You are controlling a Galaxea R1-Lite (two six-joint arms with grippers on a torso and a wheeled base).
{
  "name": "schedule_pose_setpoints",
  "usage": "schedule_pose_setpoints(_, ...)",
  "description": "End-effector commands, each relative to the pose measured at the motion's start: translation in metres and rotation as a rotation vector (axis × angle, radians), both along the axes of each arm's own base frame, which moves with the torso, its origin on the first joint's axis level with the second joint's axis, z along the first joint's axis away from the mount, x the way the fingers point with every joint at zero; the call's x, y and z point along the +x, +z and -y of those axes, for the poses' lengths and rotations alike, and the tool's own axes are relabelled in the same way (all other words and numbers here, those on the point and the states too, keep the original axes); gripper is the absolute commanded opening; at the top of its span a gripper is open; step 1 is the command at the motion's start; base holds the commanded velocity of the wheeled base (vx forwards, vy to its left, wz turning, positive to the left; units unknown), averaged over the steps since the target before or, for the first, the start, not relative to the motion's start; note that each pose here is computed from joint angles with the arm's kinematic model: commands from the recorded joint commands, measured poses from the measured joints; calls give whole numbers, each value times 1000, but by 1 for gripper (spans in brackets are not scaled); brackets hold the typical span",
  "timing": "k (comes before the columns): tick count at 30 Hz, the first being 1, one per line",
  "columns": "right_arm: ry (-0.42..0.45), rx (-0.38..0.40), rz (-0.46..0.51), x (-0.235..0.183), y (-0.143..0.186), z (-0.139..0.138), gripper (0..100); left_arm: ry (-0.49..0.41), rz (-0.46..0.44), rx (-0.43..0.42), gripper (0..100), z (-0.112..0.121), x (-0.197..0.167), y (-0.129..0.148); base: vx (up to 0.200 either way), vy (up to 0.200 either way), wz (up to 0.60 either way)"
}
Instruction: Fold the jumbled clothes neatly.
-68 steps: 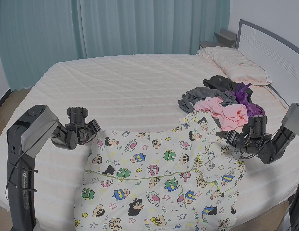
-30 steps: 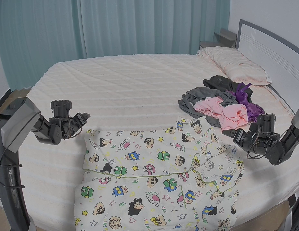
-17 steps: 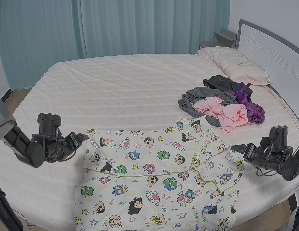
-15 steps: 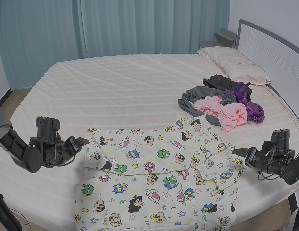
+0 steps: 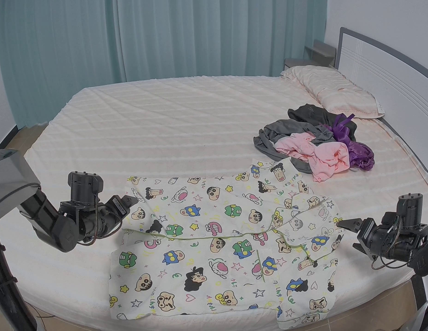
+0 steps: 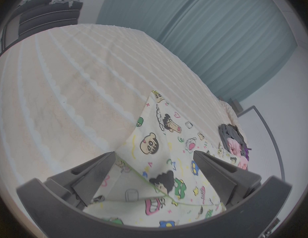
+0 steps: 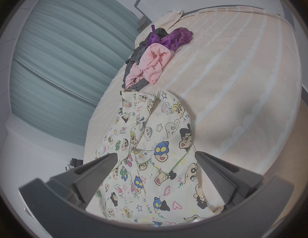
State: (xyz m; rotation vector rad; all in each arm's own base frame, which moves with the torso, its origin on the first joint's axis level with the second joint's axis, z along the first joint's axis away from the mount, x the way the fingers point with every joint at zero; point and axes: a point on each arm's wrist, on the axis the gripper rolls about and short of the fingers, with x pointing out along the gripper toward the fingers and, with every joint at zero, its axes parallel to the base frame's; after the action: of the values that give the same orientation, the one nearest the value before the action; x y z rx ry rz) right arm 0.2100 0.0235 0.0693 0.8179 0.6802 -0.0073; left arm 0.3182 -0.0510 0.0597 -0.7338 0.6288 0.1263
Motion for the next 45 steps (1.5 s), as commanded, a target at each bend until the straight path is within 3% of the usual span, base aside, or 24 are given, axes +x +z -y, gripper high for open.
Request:
schedule_pose_setpoints(1, 2, 8, 6, -8, -2, -2, 100, 31, -58, 9, 100, 7, 22, -34, 0, 0, 0)
schedule_pose_setpoints(7, -4, 12, 25, -12, -5, -1, 100, 75, -70, 22, 100, 13, 26, -43, 0, 0, 0)
schedule_pose_setpoints(20, -3, 15, 23, -12, -5, -1, 100, 74, -92, 27, 100, 15, 29, -54, 0, 0, 0)
schedule_pose_setpoints(21, -3, 15, 23, -12, -5, -1, 100, 74, -95, 27, 0, 15, 29, -55, 0, 0, 0)
schedule_pose_setpoints(28, 0, 16, 22, -12, -5, -1, 100, 147, -92, 36, 0, 13, 26, -54, 0, 0, 0)
schedule_pose_setpoints(36, -1, 15, 21, -13, -5, -1, 100, 149, -78, 56, 0, 9, 10, -38, 0, 0, 0)
schedule_pose_setpoints(45, -1, 16, 19, -13, -6, -1, 100, 154, -102, 76, 0, 9, 5, -43, 0, 0, 0)
